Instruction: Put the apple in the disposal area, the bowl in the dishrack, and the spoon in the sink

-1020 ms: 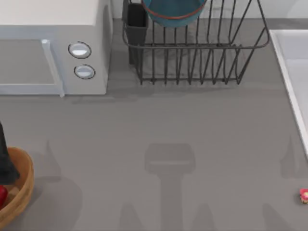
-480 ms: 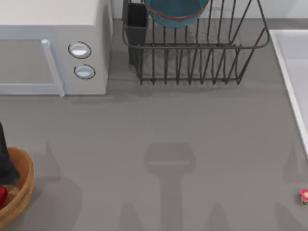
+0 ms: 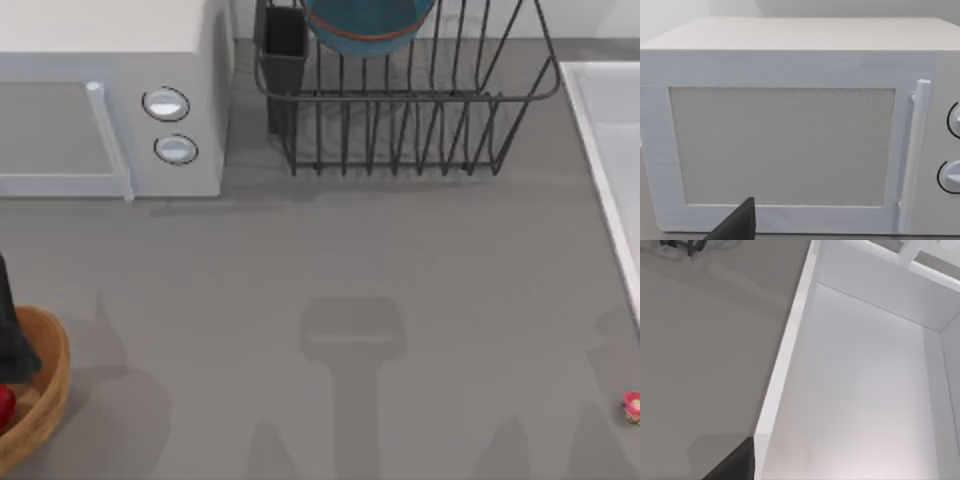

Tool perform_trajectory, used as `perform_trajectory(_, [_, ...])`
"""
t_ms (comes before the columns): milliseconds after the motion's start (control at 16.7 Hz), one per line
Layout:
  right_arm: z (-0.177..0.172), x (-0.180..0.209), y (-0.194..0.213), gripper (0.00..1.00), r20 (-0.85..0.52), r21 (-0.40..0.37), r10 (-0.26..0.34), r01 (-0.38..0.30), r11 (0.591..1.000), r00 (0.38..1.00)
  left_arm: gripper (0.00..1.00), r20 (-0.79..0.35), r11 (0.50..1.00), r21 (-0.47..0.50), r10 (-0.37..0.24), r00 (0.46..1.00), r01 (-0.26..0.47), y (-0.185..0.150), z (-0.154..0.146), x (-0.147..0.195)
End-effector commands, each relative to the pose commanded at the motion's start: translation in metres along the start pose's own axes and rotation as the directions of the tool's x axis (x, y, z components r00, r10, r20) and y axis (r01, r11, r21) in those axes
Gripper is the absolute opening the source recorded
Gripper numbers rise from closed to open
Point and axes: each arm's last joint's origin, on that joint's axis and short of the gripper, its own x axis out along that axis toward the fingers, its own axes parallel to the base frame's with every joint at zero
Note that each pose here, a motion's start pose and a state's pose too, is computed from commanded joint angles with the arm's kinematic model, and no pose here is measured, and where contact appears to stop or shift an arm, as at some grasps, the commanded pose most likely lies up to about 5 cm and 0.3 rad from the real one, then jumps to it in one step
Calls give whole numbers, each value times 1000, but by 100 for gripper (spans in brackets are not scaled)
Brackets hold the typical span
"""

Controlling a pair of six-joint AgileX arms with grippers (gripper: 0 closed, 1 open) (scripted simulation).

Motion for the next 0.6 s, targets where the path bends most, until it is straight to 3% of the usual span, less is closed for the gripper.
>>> perform_trajectory(120, [8, 10, -4, 100, -199, -164, 74, -107, 981, 977, 100, 0, 1000, 0, 0, 1000, 0, 0, 0, 0])
perform_trajectory(240, [15, 23, -8, 100, -397, -292, 148, -277, 915, 906, 100, 0, 1000, 0, 0, 1000, 0, 0, 0, 0])
perform_trajectory(420, [24, 46, -13, 100, -629, -367, 238, -552, 749, 740, 100, 0, 1000, 0, 0, 1000, 0, 0, 0, 0])
perform_trajectory(600, [32, 65, -17, 100, -759, -347, 297, -746, 568, 579, 100, 0, 1000, 0, 0, 1000, 0, 0, 0, 0])
